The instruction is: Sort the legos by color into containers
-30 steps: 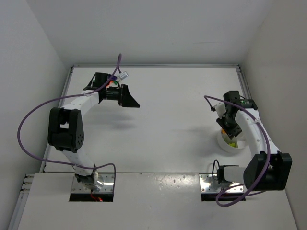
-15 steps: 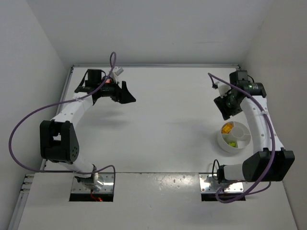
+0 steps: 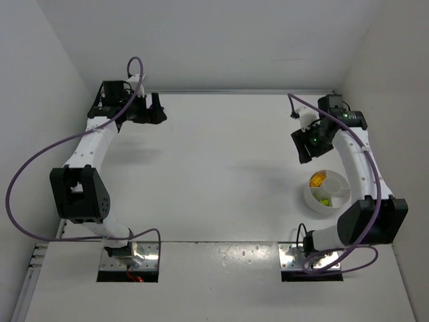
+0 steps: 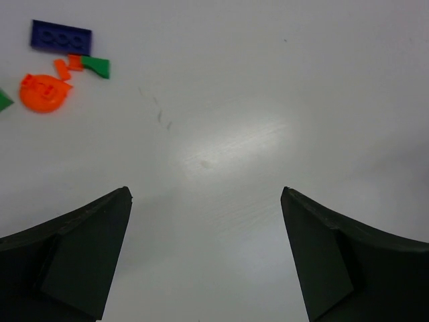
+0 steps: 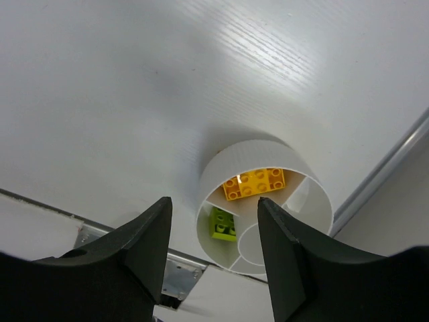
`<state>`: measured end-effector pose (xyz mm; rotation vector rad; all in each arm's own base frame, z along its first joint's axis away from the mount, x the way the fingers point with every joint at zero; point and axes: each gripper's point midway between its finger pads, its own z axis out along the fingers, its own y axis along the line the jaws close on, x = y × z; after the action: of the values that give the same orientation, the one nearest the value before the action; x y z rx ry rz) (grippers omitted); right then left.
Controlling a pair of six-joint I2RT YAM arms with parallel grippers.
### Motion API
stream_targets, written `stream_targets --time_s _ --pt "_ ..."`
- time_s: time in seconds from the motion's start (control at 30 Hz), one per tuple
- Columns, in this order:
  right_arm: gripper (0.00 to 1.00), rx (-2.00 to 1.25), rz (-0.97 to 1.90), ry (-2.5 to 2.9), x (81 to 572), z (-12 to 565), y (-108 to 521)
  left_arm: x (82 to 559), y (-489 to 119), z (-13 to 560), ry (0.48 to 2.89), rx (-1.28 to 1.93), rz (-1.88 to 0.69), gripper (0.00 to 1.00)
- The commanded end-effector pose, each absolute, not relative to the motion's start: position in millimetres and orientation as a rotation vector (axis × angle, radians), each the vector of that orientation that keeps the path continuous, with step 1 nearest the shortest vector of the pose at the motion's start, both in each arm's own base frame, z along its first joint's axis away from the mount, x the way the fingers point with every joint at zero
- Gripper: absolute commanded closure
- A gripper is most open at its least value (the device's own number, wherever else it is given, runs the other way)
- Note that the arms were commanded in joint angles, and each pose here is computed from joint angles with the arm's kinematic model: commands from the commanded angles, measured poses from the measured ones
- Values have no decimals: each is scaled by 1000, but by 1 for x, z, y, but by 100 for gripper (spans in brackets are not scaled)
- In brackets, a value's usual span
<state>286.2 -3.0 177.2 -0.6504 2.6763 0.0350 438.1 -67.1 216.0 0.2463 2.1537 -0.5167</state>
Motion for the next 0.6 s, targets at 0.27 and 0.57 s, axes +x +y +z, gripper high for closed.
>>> stream_targets --time_s 0.27,0.57 --pt "46 -559 177 2596 286 169 18 544 67 168 2273 -205 -25 0" --pt "46 -510 199 2590 285 164 21 590 94 123 2260 -439 186 10"
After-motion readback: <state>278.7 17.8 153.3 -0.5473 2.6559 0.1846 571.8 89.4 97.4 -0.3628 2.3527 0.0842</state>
